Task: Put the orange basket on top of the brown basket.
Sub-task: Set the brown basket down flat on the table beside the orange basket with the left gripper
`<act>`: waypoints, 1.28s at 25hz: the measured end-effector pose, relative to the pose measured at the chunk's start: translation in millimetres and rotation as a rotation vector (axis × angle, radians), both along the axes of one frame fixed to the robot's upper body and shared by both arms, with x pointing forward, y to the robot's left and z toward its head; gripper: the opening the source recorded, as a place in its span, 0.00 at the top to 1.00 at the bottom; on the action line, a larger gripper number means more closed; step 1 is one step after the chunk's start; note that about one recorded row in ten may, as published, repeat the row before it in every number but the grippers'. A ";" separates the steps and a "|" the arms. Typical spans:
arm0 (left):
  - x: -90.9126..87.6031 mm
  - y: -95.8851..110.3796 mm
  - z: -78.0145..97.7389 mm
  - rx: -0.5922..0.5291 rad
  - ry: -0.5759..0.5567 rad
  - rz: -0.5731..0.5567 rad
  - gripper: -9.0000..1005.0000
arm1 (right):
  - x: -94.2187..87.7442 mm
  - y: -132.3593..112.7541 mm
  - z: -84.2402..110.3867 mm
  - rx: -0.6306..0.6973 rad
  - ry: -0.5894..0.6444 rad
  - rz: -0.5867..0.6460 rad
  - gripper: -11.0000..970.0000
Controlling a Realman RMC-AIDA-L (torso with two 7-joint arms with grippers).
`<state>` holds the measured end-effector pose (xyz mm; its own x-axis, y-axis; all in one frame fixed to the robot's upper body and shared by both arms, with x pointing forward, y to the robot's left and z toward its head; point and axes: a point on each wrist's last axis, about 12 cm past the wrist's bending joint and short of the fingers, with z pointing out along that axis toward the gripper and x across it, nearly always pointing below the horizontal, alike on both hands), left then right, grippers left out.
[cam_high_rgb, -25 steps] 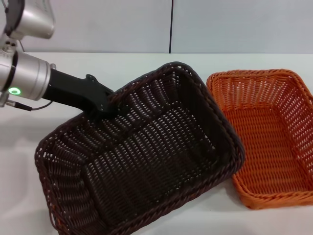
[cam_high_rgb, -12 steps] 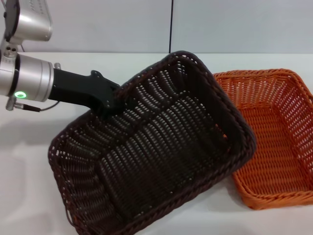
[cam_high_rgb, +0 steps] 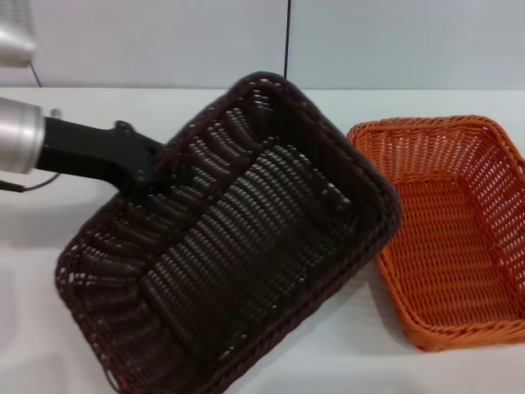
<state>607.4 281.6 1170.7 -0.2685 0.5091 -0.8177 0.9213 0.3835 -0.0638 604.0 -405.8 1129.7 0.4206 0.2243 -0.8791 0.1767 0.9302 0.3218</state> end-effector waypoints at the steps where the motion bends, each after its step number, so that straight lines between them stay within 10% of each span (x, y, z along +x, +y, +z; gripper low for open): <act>1: -2.7 9.9 3.7 -0.002 0.006 0.002 0.84 | -0.4 0.3 -0.7 0.001 0.002 0.000 0.44; 10: -12.0 13.4 -0.4 0.045 0.075 -0.069 0.84 | 0.1 4.0 -1.1 0.028 -0.009 0.022 0.44; 21: -6.6 -29.8 -35.9 0.099 0.081 -0.056 0.84 | -3.3 5.8 -6.9 0.048 0.002 0.032 0.44; 32: -0.9 -69.6 -35.6 0.052 0.056 -0.134 0.81 | -8.2 1.3 -10.8 0.049 0.014 0.020 0.44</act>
